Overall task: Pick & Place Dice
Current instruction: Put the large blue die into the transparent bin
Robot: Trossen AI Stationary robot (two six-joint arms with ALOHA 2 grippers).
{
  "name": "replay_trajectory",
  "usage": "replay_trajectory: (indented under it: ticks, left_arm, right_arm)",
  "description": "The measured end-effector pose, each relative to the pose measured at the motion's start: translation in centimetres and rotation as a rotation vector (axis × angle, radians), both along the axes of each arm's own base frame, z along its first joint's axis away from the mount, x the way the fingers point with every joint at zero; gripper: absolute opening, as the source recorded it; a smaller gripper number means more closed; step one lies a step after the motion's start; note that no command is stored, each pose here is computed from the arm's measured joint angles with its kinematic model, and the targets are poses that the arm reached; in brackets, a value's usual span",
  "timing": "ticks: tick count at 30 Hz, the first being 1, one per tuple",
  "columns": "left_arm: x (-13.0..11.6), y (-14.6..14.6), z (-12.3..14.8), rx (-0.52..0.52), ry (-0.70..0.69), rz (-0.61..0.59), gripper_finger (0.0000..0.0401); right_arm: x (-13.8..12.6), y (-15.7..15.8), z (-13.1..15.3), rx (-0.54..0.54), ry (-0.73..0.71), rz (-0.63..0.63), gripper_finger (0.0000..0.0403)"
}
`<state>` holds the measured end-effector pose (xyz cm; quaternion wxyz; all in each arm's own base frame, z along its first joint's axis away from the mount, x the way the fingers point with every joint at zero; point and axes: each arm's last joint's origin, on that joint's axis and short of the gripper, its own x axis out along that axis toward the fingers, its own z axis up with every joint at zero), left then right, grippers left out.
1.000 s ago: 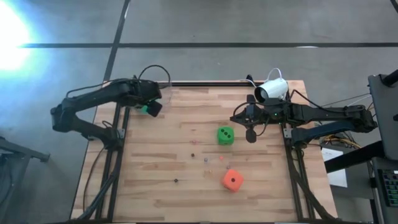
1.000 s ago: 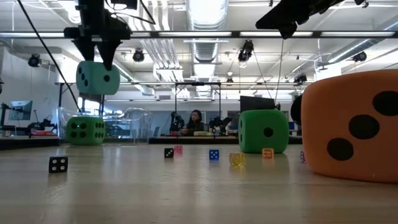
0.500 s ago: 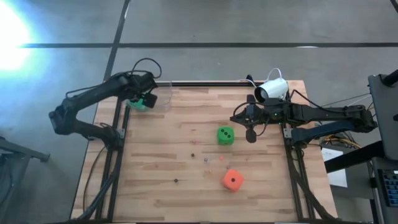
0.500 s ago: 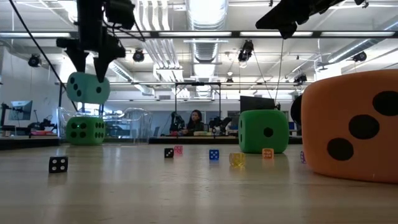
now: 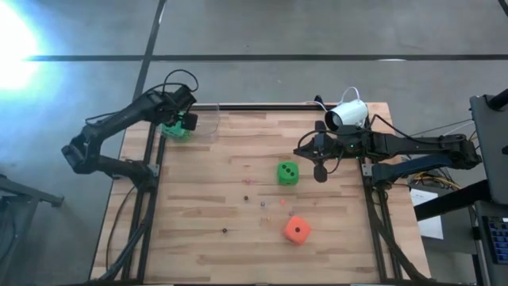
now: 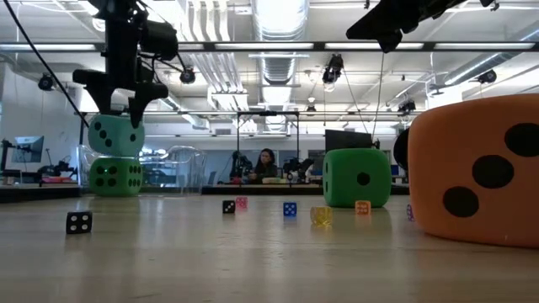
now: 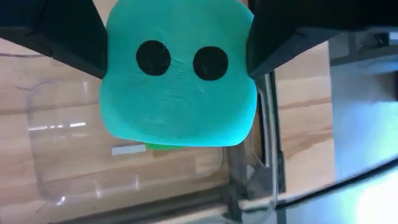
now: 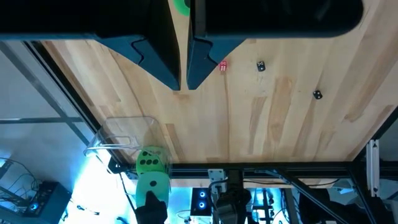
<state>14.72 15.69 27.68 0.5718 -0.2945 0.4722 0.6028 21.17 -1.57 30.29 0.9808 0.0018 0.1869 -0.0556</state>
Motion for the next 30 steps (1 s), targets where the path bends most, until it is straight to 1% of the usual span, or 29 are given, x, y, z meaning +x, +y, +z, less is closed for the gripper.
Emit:
replay_trajectory:
  ticks: [2, 5, 6, 9, 13, 15, 19, 23, 30]
  left_arm:
    - [-0.1, 0.1, -0.1, -0.005, -0.01, 0.009, 0.0345]
    - [-0.1, 0.2, -0.2, -0.011, -0.021, 0.012, 0.0384]
    - [-0.1, 0.2, -0.2, -0.012, -0.021, 0.013, 0.039]
    - [-0.2, 0.3, -0.2, -0.018, -0.031, 0.02, 0.0387]
    - [-0.2, 0.3, -0.2, -0.016, -0.031, 0.023, 0.0397]
    - [-0.2, 0.3, -0.2, -0.012, -0.027, 0.024, 0.0394]
    - [-0.6, 0.2, 0.1, 0.016, -0.026, 0.044, 0.0391]
    - [-1.0, 0.0, 0.6, 0.05, -0.037, 0.066, 0.0397]
    - [-1.1, -0.2, 0.8, 0.054, -0.039, 0.069, 0.0399]
  right_arm:
    - [0.0, 0.0, 0.0, 0.0, 0.0, 0.0, 0.0027]
    - [0.0, 0.0, 0.0, 0.0, 0.0, 0.0, 0.0027]
    - [0.0, 0.0, 0.0, 0.0, 0.0, 0.0, 0.0027]
    - [0.0, 0.0, 0.0, 0.0, 0.0, 0.0, 0.0027]
    - [0.0, 0.0, 0.0, 0.0, 0.0, 0.0, 0.0027]
    - [0.0, 0.0, 0.0, 0.0, 0.0, 0.0, 0.0027]
    - [0.0, 0.0, 0.0, 0.0, 0.0, 0.0, 0.0027]
    - [0.0, 0.0, 0.0, 0.0, 0.0, 0.0, 0.0027]
    - [0.0, 0.0, 0.0, 0.0, 0.0, 0.0, 0.0027]
